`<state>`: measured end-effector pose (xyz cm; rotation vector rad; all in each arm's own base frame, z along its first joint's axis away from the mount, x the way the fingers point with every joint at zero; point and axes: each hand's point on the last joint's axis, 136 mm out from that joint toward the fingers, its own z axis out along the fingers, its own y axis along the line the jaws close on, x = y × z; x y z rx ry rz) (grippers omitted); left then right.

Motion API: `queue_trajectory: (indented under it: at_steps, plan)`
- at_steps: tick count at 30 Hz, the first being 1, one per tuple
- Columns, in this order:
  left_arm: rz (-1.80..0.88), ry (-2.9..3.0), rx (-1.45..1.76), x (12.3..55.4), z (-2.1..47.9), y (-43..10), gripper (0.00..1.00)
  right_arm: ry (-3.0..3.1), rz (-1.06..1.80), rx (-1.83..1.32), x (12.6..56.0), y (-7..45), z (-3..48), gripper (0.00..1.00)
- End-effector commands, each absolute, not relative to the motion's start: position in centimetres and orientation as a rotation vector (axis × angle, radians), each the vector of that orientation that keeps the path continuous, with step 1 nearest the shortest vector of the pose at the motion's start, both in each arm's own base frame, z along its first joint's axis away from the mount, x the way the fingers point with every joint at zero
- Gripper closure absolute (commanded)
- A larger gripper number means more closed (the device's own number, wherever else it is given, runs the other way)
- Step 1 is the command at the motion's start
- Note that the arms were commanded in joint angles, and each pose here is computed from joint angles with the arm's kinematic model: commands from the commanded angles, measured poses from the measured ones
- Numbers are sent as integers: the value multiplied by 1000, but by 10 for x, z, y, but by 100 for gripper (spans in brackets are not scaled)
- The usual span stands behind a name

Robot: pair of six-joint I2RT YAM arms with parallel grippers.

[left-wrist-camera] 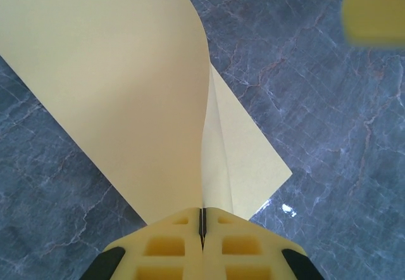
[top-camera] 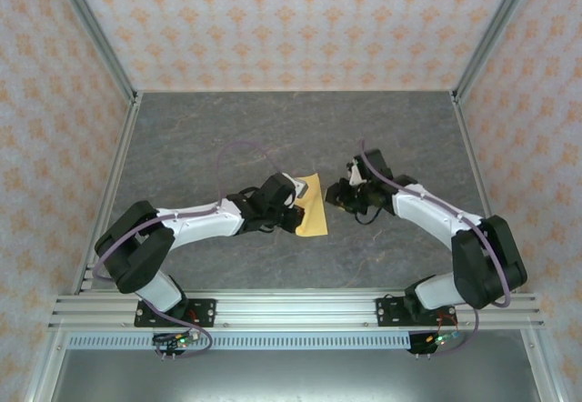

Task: Fold a paper plane with a square sheet of paper (fold left side to right side)
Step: Fold the triangle a second time at the center of the table.

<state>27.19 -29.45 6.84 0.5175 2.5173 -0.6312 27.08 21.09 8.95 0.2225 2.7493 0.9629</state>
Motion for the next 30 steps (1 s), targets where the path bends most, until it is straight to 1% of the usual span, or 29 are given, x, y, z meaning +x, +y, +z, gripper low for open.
queue_trajectory:
  at_steps: [1,3,5,8,10,17,30]
  plan:
    - [-705,2533,509,269,71,-295,100,2802,969,195,251,218,75,80]
    - [-719,2555,518,267,70,-293,100,2836,944,199,245,220,62,87]
    - [-741,2574,538,264,69,-292,100,2870,910,197,240,222,52,90]
    - [-768,2610,563,262,69,-291,99,2912,874,173,235,227,42,90]
    - [-776,2633,577,262,67,-290,97,2937,840,153,233,228,36,90]
    - [-736,2681,574,273,60,-284,96,3003,738,160,229,223,19,90]
    - [-643,2737,615,283,47,-275,96,3052,639,127,223,214,11,90]
